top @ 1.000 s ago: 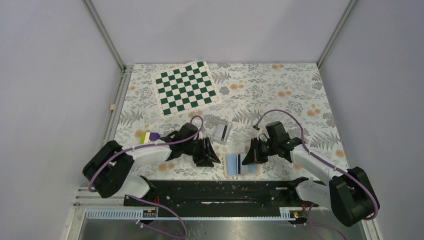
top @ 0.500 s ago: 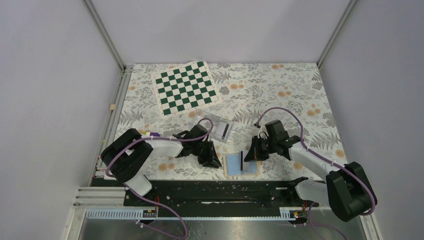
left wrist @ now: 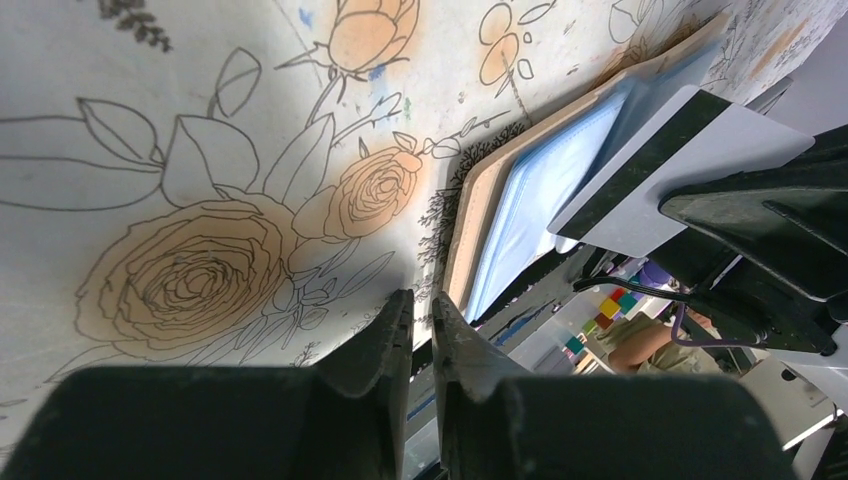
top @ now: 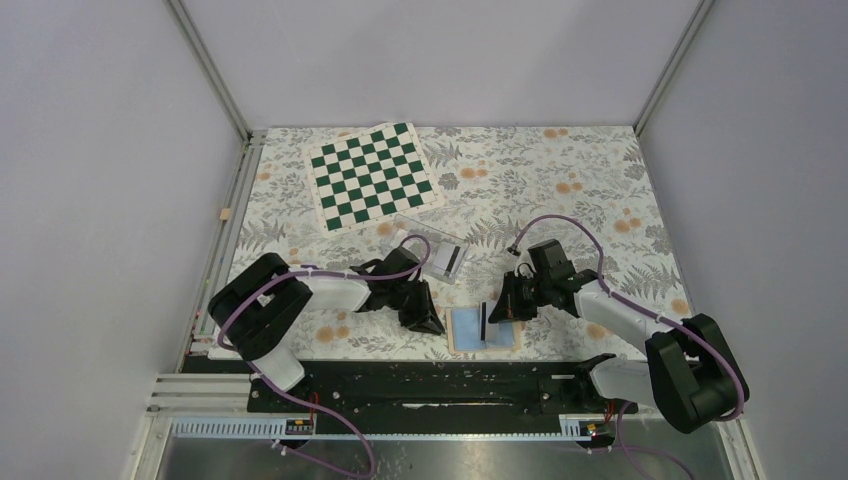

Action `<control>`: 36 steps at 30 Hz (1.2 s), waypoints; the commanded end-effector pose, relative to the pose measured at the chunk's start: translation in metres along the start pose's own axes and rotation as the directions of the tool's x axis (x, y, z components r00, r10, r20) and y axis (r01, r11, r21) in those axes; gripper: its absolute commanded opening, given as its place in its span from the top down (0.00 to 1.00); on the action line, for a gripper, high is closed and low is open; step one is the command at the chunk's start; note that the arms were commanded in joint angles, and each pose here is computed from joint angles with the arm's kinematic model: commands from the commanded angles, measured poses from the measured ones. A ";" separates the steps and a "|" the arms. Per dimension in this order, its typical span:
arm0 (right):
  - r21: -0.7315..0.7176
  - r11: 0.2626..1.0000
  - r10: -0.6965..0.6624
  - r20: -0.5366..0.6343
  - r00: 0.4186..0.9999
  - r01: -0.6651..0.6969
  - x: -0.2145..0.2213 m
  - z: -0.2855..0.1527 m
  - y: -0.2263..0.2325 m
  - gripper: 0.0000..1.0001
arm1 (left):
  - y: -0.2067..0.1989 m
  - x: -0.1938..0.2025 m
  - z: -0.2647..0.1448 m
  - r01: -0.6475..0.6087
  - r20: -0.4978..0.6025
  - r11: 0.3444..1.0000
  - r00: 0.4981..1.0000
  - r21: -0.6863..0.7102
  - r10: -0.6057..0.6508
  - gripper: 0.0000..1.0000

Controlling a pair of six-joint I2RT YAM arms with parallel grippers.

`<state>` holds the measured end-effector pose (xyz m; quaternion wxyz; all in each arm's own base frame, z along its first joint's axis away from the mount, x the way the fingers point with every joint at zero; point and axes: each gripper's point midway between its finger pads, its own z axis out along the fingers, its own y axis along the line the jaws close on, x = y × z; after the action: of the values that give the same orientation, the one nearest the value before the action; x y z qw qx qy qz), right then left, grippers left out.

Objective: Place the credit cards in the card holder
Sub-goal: Insert the credit card into the card holder.

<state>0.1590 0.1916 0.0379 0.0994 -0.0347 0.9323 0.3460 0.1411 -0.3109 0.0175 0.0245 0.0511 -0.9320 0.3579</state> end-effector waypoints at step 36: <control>-0.013 0.984 0.178 -0.105 0.978 -0.180 0.009 0.016 -0.006 1.00 | 0.030 0.004 0.016 -0.015 -0.019 0.990 1.000 -0.140 0.013 1.00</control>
<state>0.1534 0.2028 0.0264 0.0390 0.0130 0.9227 0.3834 0.1400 -0.3185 0.0149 0.0338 0.0379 -0.9338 0.3542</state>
